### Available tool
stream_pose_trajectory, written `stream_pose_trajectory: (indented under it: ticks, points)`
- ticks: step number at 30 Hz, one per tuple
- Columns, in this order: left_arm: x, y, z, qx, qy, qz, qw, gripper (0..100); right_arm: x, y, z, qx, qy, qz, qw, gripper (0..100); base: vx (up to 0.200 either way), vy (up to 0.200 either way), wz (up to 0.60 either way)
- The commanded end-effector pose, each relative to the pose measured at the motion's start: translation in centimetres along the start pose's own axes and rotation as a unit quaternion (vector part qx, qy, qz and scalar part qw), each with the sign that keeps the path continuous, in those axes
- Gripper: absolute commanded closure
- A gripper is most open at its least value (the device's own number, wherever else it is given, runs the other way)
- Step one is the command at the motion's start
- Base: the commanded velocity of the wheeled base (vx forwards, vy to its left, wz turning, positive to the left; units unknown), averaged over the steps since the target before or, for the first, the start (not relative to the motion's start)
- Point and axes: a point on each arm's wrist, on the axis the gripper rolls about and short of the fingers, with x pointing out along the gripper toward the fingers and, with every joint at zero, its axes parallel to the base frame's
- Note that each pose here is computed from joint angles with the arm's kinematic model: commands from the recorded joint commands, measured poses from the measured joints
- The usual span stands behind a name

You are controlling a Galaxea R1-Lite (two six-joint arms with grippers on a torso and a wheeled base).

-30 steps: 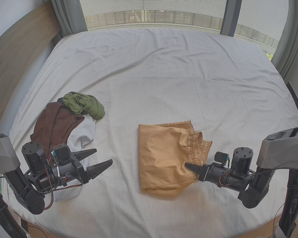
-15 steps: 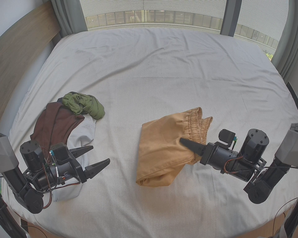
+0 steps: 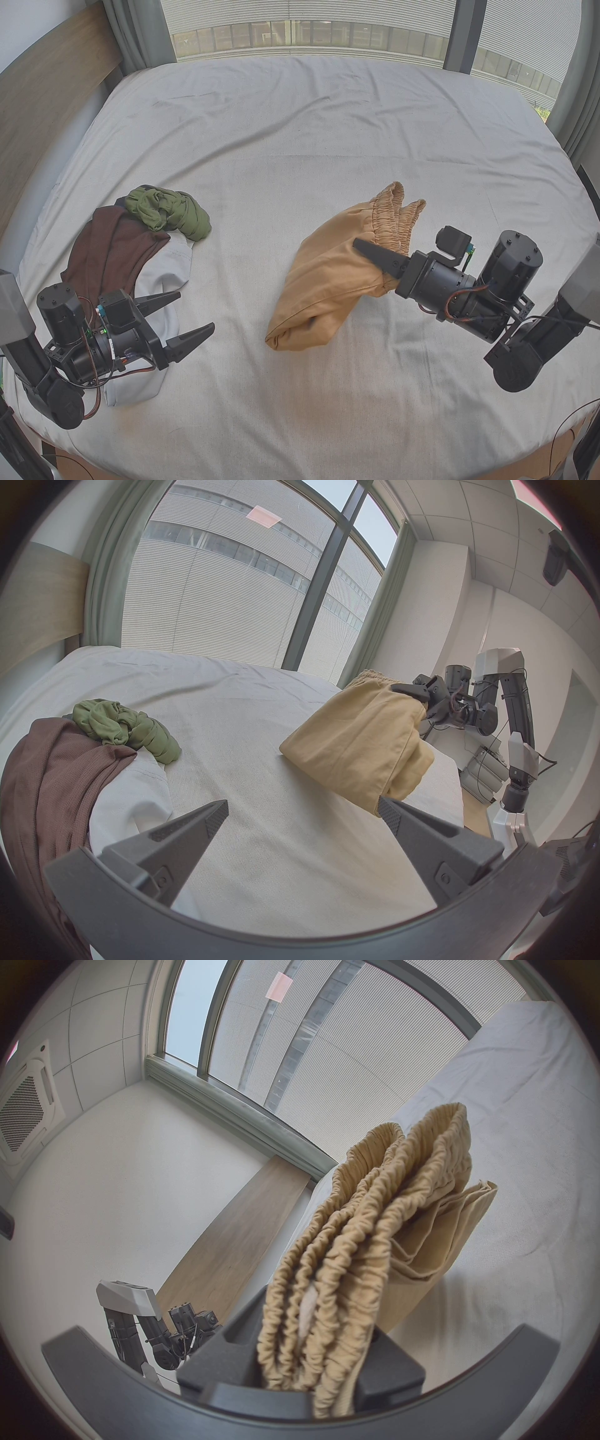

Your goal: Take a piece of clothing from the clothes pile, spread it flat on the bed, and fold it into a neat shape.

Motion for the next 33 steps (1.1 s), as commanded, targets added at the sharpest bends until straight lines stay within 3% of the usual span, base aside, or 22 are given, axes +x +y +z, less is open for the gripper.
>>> stream_pose_trajectory:
  ticks: [1,18,23,33]
  points:
    - [-0.1,0.1,-0.1,0.0,0.002,-0.001,1.0,0,1.1,0.1,1.2,-0.005,-0.012,0.006,0.9999,100,0.0,0.0,0.0]
    - [-0.1,0.1,-0.2,-0.005,0.004,-0.002,1.0,0,4.6,0.4,5.2,0.004,-0.038,0.015,0.9991,100,0.0,0.0,0.0]
    - [-0.1,0.0,-0.3,-0.007,0.005,-0.004,1.0,0,6.6,-1.0,6.9,0.002,-0.035,0.014,0.9993,100,0.0,0.0,0.0]
    - [-0.2,0.0,-0.3,-0.008,0.006,-0.004,0.9999,0,9.5,-3.1,6.6,0.003,-0.034,0.01,0.9994,100,0.0,0.0,0.0]
